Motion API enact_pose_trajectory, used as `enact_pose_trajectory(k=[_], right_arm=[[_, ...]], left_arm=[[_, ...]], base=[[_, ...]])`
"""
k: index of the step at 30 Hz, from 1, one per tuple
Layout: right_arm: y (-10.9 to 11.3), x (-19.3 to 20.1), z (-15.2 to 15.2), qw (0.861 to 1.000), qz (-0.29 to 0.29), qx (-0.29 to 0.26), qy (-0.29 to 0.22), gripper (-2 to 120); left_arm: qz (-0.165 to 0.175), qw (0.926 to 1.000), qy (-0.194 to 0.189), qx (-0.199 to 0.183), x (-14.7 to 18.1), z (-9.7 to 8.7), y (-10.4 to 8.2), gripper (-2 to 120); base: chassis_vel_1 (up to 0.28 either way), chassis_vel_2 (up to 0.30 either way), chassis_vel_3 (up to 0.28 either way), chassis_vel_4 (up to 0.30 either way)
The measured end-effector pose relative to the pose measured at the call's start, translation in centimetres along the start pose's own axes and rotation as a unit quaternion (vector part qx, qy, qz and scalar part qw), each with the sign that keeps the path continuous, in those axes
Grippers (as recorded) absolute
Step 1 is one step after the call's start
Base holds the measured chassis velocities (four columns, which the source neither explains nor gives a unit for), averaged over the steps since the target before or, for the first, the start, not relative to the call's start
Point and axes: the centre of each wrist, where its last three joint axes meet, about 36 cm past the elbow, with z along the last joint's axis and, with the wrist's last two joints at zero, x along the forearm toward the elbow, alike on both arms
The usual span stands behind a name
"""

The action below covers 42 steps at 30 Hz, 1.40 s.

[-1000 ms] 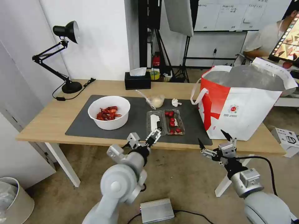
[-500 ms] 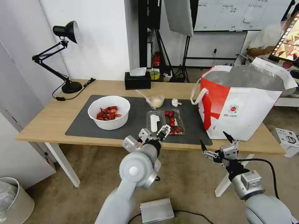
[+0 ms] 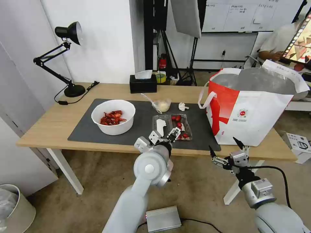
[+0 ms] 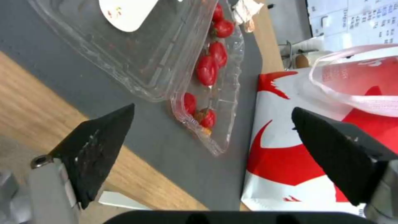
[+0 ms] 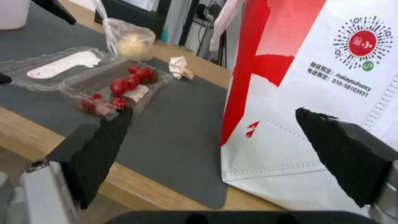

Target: Pick up the trash from the table and place it into the takeout bag.

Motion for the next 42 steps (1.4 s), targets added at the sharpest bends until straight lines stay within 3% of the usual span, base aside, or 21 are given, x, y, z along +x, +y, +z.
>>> enact_pose_trajectory(k=[7,21,42], right_arm=[[0.0,0.0,0.1,1.000,-0.001,0.001,0.000,100],[0.0,-0.2,0.5,1.000,0.001,0.000,0.003,100],[-0.1,-0.3,0.8,1.000,0.002,-0.001,0.004,100]], left_arm=[[-0.016,0.9992,0.018,-0.031,-0.3,-0.8,0.1,100],[-0.029,0.9982,0.018,-0.049,-1.4,-2.7,-0.7,100],[-0.038,0.9973,0.034,-0.053,-2.3,-1.9,-1.2,100]], base=[[0.000,0.000,0.000,0.000],[0.000,0.000,0.000,0.000],[0.000,0.000,0.000,0.000]])
